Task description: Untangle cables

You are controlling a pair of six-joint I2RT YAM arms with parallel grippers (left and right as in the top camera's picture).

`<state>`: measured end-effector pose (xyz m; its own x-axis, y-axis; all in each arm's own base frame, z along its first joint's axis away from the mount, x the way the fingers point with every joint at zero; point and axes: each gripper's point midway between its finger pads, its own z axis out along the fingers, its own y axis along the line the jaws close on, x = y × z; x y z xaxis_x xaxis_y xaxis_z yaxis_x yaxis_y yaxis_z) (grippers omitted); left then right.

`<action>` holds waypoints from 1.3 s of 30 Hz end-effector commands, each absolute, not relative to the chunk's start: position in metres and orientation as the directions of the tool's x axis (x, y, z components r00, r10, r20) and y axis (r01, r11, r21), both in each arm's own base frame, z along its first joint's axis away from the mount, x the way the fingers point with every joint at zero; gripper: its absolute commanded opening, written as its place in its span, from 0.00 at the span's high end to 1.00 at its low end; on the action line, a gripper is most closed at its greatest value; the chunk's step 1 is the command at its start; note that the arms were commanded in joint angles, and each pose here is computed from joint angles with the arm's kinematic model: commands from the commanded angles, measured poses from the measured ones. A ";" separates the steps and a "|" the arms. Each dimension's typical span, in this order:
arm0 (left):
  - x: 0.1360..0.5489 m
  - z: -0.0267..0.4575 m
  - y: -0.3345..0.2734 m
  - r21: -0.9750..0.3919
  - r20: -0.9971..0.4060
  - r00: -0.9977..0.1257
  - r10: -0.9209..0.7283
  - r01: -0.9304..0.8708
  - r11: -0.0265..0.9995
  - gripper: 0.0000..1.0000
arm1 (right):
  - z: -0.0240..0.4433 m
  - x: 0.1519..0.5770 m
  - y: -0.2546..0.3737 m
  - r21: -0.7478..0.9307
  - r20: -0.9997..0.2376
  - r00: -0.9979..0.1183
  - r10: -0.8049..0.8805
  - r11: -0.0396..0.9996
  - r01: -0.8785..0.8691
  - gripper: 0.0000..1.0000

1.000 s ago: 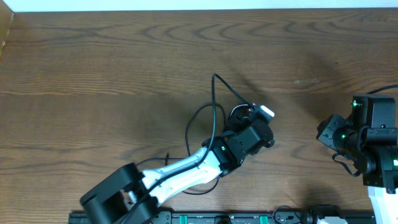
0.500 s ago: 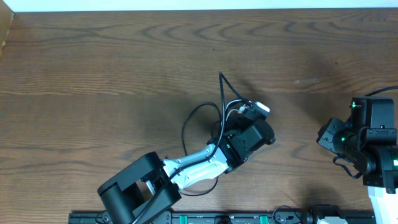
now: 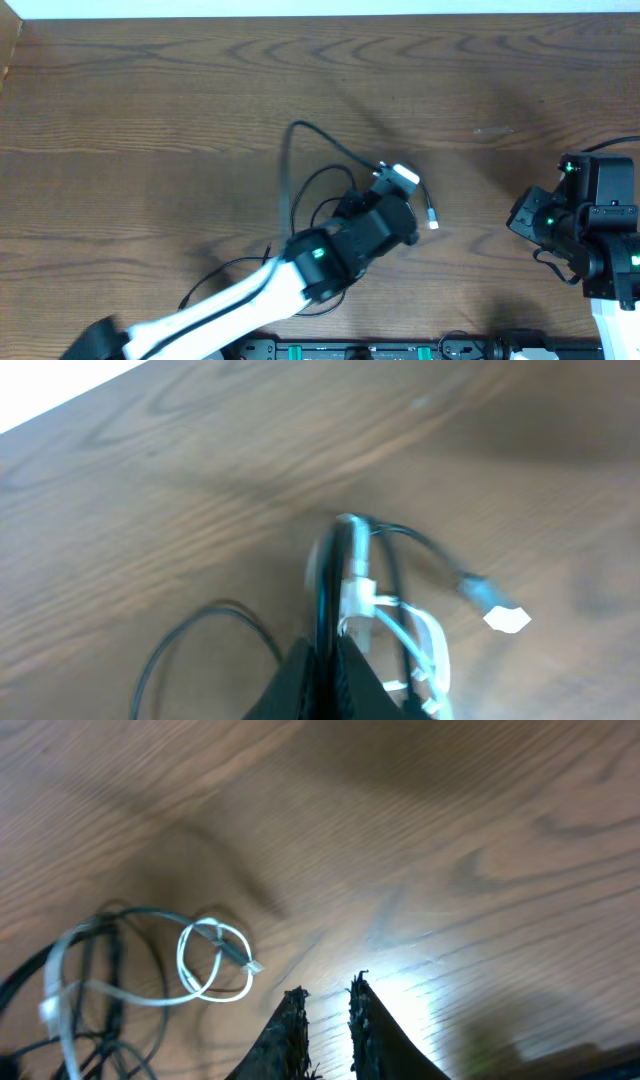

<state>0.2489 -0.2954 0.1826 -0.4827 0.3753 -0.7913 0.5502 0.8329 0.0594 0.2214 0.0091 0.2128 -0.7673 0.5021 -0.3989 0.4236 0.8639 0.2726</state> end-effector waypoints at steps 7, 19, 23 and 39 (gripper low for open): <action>0.192 0.242 -0.307 -0.139 -0.835 -0.433 0.340 0.763 0.631 0.93 | 0.238 0.210 0.104 0.625 -0.345 -0.917 0.199 0.778 -0.066 0.87; 0.193 0.247 -0.310 -0.141 -0.848 -0.420 0.323 0.766 0.627 0.92 | 0.223 0.197 0.146 0.787 -0.312 -0.946 0.084 0.581 -0.208 0.92; 0.193 0.246 -0.310 -0.141 -0.847 -0.421 0.324 0.766 0.627 0.92 | 0.222 0.202 0.152 0.811 -0.322 -0.942 0.091 0.541 -0.225 0.94; 0.193 0.247 -0.310 -0.141 -0.848 -0.420 0.323 0.766 0.627 0.93 | 0.221 0.215 0.159 0.821 -0.267 -0.951 0.155 0.554 -0.141 0.86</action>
